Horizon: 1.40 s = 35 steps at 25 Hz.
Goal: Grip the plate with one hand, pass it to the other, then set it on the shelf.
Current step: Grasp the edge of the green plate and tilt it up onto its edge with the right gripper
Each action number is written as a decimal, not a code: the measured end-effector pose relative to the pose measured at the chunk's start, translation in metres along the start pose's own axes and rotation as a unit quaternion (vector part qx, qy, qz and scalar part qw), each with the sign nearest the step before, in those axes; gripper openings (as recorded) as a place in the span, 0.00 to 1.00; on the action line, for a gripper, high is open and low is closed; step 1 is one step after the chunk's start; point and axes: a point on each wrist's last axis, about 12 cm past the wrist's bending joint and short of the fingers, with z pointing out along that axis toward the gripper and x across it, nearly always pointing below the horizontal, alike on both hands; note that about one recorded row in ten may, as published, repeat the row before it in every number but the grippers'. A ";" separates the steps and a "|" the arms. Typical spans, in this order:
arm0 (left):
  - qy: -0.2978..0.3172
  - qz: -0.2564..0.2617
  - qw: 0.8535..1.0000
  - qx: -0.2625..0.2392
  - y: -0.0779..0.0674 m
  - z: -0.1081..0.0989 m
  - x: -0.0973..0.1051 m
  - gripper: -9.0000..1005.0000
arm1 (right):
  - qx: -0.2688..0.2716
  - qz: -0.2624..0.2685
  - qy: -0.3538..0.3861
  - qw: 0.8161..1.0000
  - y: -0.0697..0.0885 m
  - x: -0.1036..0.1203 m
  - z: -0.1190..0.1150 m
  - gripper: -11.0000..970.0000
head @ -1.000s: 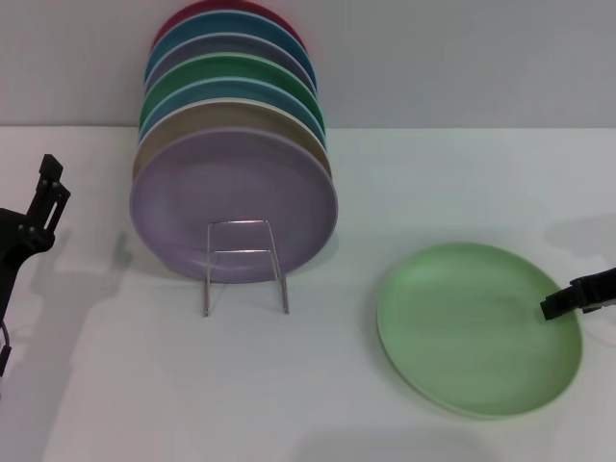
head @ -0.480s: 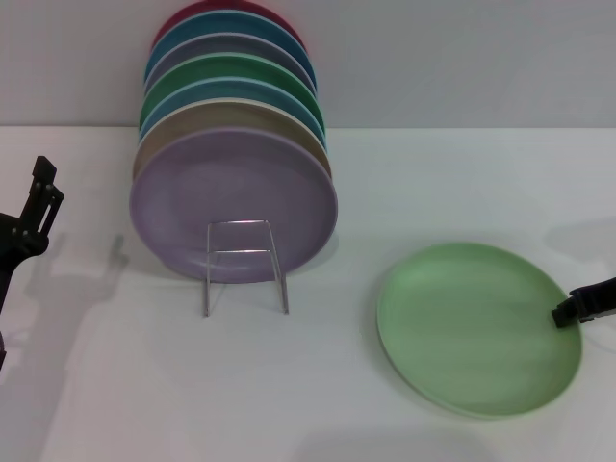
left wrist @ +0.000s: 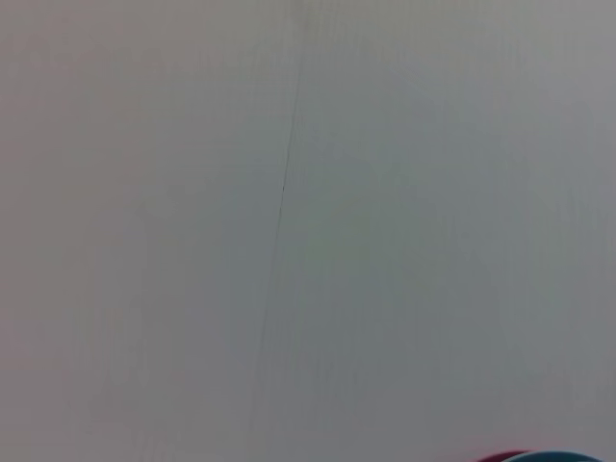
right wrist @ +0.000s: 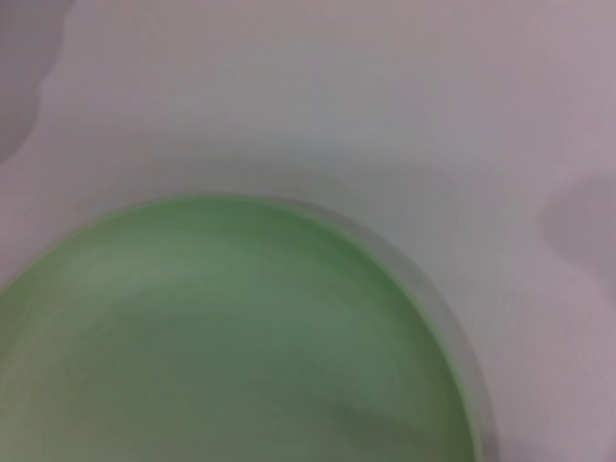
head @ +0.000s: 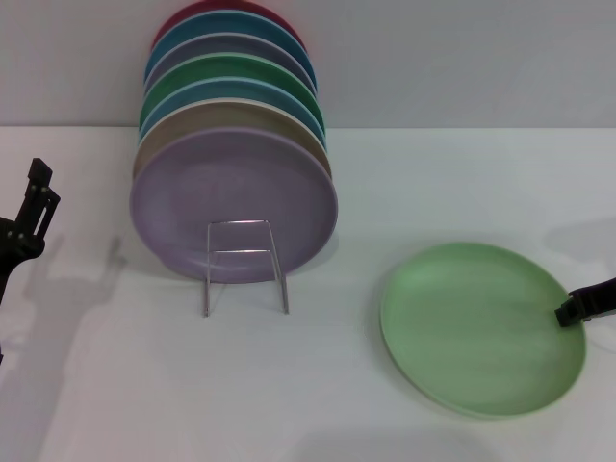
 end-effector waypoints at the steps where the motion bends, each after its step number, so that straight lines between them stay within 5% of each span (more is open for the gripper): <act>1: -0.001 0.000 1.000 0.000 0.000 0.000 0.000 0.78 | 0.000 0.000 0.000 1.000 0.000 0.000 0.000 0.13; 18: -0.004 0.000 1.000 -0.001 0.001 -0.001 -0.001 0.78 | 0.012 -0.019 -0.027 0.999 0.000 -0.004 -0.004 0.05; 35: -0.006 0.001 1.000 0.001 0.001 0.001 -0.002 0.78 | 0.070 -0.092 -0.166 0.979 0.003 -0.017 -0.028 0.04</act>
